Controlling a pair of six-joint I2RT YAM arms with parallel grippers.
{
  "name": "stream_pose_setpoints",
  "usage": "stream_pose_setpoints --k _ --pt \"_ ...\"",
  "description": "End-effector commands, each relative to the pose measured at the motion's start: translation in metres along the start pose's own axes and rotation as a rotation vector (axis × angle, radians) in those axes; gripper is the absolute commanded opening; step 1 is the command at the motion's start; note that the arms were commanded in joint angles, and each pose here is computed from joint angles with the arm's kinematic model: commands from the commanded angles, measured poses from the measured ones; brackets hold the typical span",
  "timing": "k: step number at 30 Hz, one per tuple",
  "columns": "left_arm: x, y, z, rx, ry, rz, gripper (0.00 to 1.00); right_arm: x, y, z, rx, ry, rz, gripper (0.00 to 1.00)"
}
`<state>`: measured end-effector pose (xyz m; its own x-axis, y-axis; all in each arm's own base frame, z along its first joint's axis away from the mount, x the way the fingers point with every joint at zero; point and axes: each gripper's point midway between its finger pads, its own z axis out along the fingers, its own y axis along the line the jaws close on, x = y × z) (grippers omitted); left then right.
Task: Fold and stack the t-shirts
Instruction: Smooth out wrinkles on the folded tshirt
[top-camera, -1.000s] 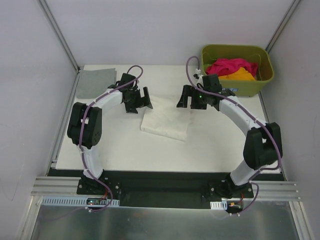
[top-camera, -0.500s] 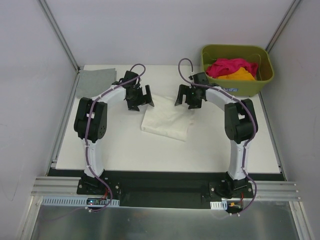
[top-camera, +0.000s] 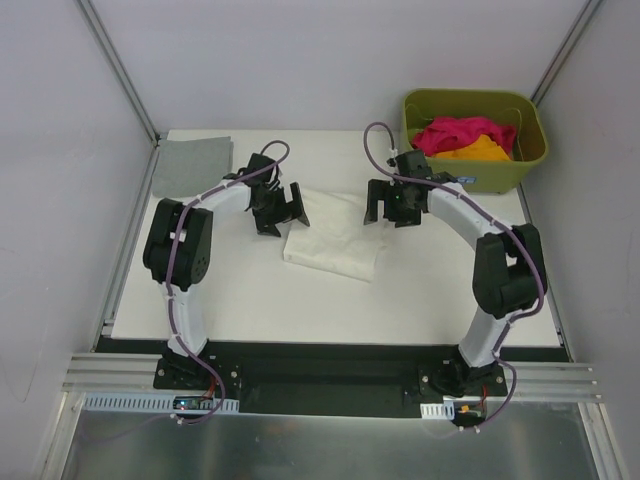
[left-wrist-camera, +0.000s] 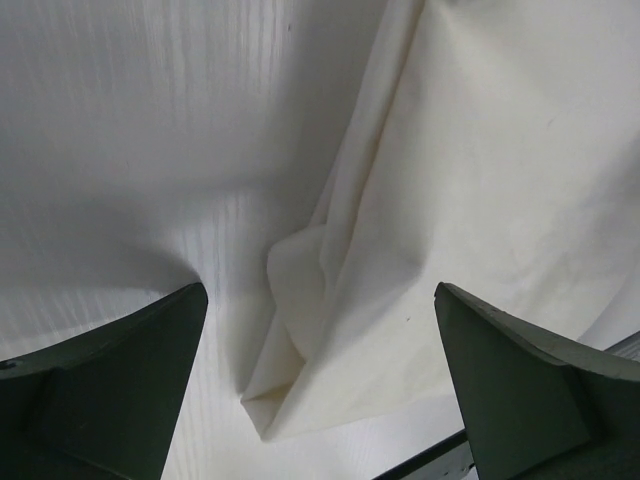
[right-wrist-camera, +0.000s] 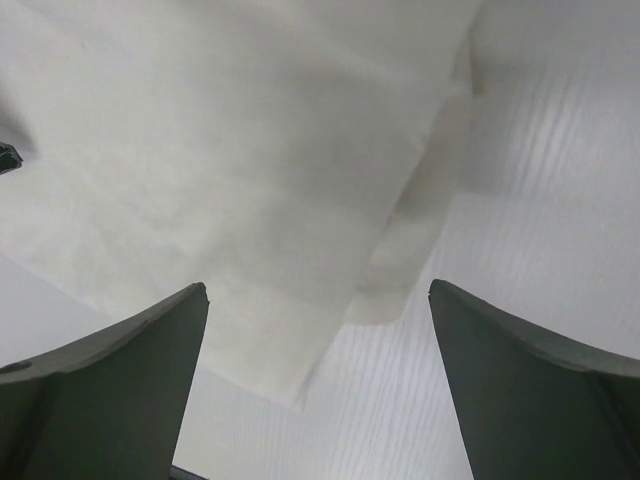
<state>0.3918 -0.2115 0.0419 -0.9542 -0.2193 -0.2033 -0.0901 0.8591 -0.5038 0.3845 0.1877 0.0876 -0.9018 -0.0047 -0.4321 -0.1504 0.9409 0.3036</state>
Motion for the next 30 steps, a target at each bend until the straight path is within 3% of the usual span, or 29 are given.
stream_pose_setpoints --k 1,9,17,18,20,24,25,26,30 --pt "0.045 -0.006 -0.010 0.014 0.073 -0.043 0.99 0.025 -0.017 -0.016 0.093 0.019 0.045 0.97" --pt "0.073 -0.013 -0.022 0.042 0.054 -0.067 0.98 0.026 -0.002 0.010 0.072 0.076 0.031 0.96" --pt "0.081 -0.012 -0.022 0.041 0.059 -0.060 0.96 0.024 0.022 0.012 0.030 0.088 -0.006 0.61" --pt "0.081 -0.012 -0.021 0.039 0.057 -0.060 0.96 0.023 0.025 0.010 0.027 0.085 -0.011 0.48" --pt "0.081 -0.012 -0.021 0.038 0.057 -0.059 0.95 0.025 0.030 0.008 0.030 0.086 -0.017 0.33" --pt "0.083 -0.010 -0.020 0.032 0.056 -0.060 0.95 0.025 0.038 0.001 0.043 0.071 -0.048 0.22" --pt "0.084 -0.010 -0.020 0.034 0.057 -0.061 0.94 0.027 0.044 0.000 0.008 0.084 -0.038 0.20" --pt "0.085 -0.010 -0.019 0.033 0.061 -0.061 0.94 0.027 0.050 0.000 -0.018 0.087 -0.032 0.11" --pt "0.088 -0.009 -0.020 0.032 0.063 -0.068 0.93 0.021 0.074 -0.007 -0.145 0.035 0.015 0.03"
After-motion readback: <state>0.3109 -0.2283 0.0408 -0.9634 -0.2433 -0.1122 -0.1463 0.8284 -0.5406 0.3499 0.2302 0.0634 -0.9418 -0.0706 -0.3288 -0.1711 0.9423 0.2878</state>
